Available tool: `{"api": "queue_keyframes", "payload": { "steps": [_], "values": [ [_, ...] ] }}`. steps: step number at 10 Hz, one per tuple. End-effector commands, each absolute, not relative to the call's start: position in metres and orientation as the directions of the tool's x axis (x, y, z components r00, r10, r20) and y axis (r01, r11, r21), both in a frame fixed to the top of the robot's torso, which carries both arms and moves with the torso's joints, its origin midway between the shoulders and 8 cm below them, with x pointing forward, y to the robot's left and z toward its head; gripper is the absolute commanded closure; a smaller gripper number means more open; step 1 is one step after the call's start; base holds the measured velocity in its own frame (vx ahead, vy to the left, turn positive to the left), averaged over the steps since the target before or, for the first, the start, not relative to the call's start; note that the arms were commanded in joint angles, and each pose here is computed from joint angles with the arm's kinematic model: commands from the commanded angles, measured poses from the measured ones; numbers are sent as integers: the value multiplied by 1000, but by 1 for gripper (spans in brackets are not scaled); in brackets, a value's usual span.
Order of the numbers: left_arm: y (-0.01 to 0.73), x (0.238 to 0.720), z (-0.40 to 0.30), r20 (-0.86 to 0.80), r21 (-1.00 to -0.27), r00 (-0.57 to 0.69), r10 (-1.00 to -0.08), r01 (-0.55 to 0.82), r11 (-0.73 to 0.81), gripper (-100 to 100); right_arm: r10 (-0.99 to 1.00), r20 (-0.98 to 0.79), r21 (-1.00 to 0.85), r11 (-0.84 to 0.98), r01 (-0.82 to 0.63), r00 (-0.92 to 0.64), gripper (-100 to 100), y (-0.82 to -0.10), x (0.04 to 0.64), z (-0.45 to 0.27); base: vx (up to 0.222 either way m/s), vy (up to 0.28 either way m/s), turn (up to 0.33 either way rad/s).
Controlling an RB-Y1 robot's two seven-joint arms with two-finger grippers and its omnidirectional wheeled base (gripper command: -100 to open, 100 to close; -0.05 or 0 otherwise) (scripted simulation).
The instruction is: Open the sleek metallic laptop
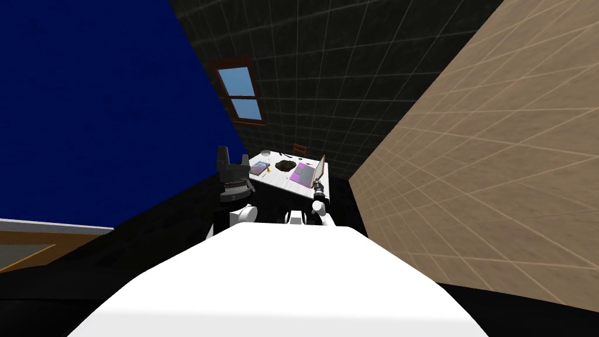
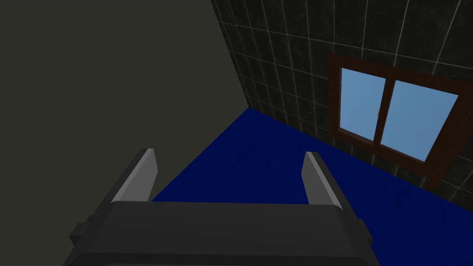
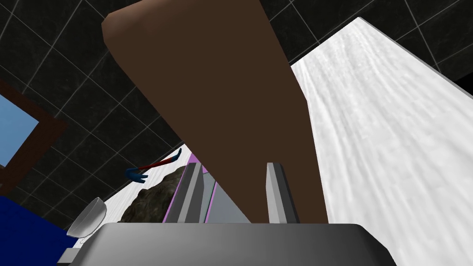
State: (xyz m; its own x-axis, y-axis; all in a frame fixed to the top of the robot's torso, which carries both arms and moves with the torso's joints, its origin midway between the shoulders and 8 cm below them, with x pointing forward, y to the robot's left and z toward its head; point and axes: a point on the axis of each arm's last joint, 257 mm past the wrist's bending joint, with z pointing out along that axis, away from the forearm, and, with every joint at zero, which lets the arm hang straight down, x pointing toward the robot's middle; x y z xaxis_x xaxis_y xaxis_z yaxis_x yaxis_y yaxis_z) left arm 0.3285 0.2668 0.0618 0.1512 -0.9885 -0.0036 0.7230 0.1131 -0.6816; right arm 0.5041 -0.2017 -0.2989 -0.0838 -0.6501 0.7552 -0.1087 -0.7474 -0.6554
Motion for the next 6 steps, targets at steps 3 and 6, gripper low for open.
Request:
{"api": "queue_keyframes", "payload": {
  "steps": [3,6],
  "values": [
    [267,329,62,-4,-682,151,-988,723,113,0,-676,737,-675,-736,-44,4,100,-147,485,-307,53,23,-243],
    [267,329,62,-4,-681,151,-989,723,113,0,-639,769,-638,-769,-32,2,100,-144,491,-302,8,14,-46]
  ]
}}
